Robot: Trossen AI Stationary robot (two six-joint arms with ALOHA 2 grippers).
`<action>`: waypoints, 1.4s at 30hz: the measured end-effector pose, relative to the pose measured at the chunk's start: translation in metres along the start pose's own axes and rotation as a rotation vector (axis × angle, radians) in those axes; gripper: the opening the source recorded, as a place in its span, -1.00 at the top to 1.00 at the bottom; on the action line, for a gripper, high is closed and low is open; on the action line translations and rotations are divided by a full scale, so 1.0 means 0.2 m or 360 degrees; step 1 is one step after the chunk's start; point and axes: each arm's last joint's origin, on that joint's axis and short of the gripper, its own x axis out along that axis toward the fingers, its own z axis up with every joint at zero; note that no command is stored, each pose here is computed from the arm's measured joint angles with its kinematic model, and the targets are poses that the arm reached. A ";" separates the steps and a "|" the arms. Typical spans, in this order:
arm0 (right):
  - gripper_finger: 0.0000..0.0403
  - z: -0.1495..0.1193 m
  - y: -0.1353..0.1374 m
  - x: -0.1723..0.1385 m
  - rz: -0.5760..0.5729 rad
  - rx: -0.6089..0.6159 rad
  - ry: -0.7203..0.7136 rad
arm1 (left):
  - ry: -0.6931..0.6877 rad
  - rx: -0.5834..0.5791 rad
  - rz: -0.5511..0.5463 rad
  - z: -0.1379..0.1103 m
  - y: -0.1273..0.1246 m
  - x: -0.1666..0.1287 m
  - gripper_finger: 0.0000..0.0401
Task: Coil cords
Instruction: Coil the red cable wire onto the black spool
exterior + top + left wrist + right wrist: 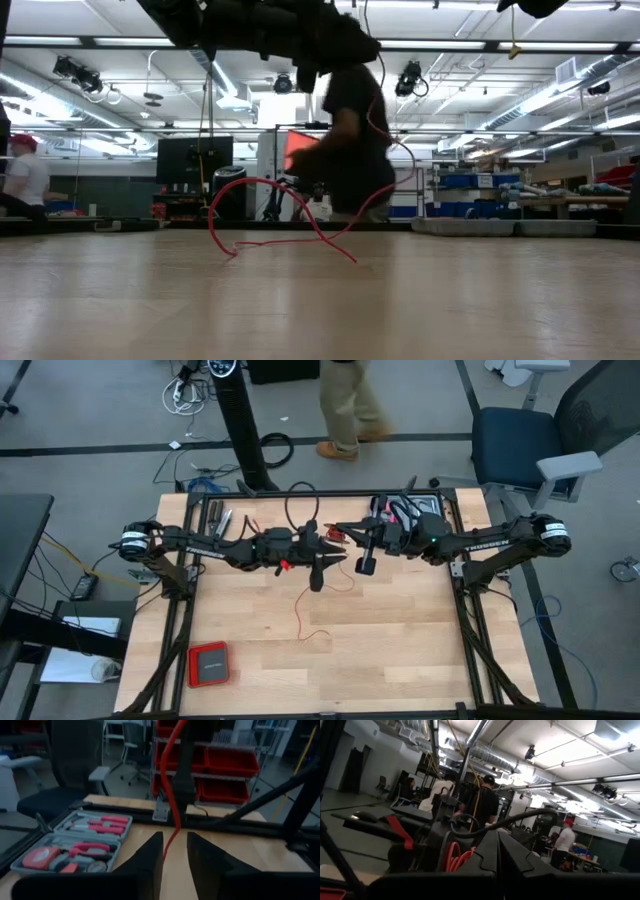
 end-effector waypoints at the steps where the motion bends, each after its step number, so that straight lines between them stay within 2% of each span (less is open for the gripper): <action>1: 0.99 0.00 0.00 0.00 -0.0001 -0.0004 0.0000 | -0.0019 0.0000 0.0000 0.01 0.00 0.00 0.54; 5: 0.99 -0.01 0.01 0.01 0.0002 0.0003 0.0007 | -0.0090 0.0004 0.0016 0.03 0.00 0.00 0.54; 9: 0.99 -0.02 0.02 0.01 0.0014 0.0007 0.0022 | -0.0057 0.0008 0.0086 0.02 0.01 0.00 0.57; 16: 0.99 -0.01 0.04 0.00 0.0012 0.0017 0.0042 | 0.0078 0.0099 0.0166 -0.03 0.02 0.00 0.96; 29: 0.99 0.03 0.06 -0.07 0.0036 0.0044 0.0295 | 0.0257 0.0288 0.0263 -0.02 0.03 -0.05 1.00; 39: 0.99 -0.02 0.06 -0.16 0.0038 0.0018 0.0741 | 0.0329 0.0341 0.0295 0.03 0.03 -0.13 1.00; 42: 0.99 -0.03 0.06 -0.18 0.0033 -0.0007 0.0803 | 0.0375 0.0351 0.0292 0.05 0.03 -0.17 1.00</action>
